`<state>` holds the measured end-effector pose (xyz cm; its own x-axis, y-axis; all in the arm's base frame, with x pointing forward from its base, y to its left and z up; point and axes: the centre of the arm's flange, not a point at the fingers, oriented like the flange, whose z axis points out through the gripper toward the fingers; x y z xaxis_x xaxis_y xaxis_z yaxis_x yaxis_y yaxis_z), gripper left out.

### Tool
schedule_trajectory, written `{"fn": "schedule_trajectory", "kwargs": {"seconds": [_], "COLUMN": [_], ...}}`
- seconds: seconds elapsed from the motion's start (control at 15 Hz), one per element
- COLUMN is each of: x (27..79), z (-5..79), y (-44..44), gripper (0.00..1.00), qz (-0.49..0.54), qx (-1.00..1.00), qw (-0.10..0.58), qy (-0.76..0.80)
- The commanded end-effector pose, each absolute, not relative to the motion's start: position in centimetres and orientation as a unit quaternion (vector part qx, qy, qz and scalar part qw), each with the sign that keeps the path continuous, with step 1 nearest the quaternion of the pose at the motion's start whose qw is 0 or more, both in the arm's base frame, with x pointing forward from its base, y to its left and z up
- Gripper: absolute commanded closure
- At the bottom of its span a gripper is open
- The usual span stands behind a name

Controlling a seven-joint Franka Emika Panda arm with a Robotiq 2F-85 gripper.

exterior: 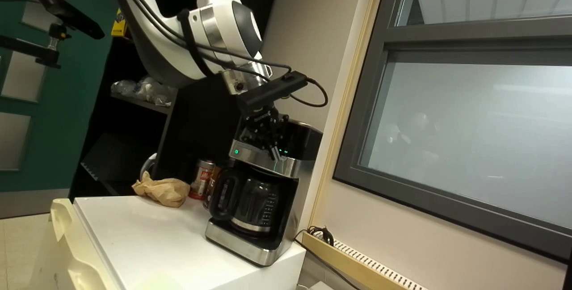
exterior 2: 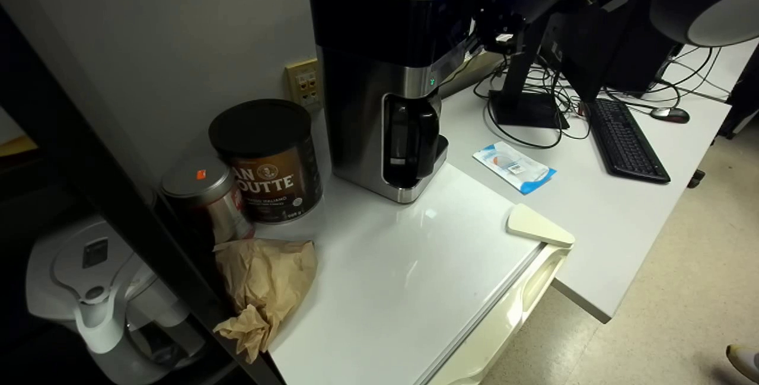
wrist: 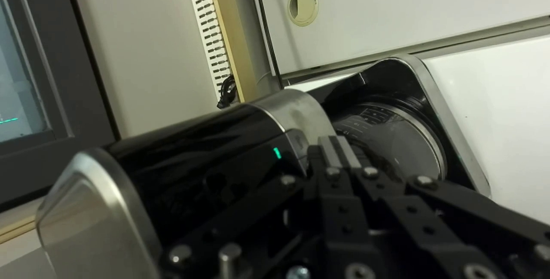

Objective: Press a button on the right side of the coffee machine

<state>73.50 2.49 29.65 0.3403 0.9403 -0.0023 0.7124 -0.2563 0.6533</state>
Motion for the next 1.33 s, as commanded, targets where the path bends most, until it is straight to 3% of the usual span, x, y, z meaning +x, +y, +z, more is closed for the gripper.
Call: {"fn": "schedule_trajectory", "kwargs": {"seconds": [0.0,1.27], "x": [71.7,57.2], "z": [30.8,33.1], "y": [2.7,-2.2], "gripper": [1.0,0.99], "qz": [0.205,0.209], "qx": [0.753,0.706], "qw": [0.283,0.294], "qy": [0.558,0.609]}}
